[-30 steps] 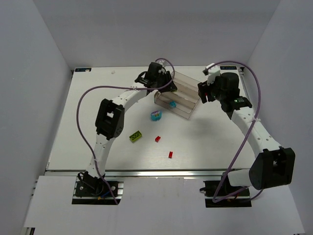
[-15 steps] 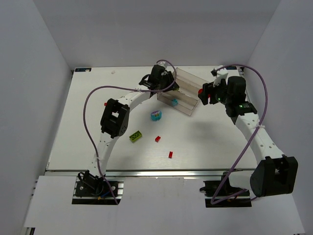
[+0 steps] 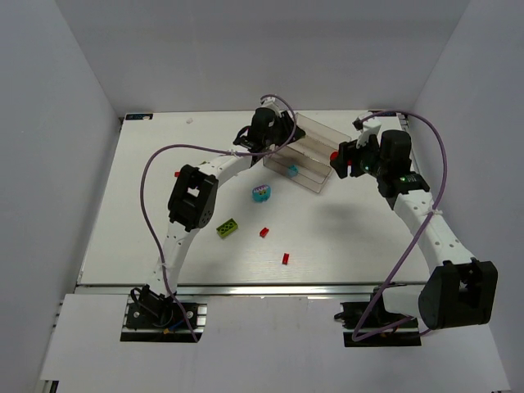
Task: Sort the legos into containers by color
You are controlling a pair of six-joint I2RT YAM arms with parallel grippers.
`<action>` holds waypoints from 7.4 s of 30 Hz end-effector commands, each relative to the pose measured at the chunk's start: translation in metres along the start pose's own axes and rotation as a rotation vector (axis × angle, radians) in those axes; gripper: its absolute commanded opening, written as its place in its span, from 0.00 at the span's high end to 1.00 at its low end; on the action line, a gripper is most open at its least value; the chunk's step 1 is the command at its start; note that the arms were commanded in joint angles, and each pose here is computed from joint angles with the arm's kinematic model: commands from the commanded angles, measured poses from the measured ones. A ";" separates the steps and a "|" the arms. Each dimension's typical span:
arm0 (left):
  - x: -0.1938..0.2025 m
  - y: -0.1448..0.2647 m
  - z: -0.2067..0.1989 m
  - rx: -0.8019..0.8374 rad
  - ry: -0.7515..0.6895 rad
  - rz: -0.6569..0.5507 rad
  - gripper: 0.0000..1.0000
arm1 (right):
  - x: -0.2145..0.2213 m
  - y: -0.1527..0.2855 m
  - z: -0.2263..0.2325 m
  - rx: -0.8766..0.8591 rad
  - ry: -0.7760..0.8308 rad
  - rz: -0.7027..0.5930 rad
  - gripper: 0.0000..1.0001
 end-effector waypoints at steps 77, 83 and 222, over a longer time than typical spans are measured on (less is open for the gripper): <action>0.013 0.342 0.010 -0.425 -0.468 -0.193 0.15 | -0.001 -0.210 -0.094 0.286 -0.396 0.264 0.11; 0.009 0.345 0.015 -0.474 -0.467 -0.223 0.26 | -0.015 -0.181 -0.078 0.130 -0.252 0.191 0.21; 0.169 0.241 0.036 -0.566 -0.615 0.520 0.43 | -0.044 0.010 -0.011 -0.221 -0.146 -0.216 0.67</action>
Point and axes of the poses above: each gripper's point midway between its finger pads, its own y axis back along the fingers, its own z axis along the line the jaws close on, x = y × z, the point moved 8 cm from there along y, back along the fingers, and after that the axes turned 12 degrees about y, right-handed, at the moved point
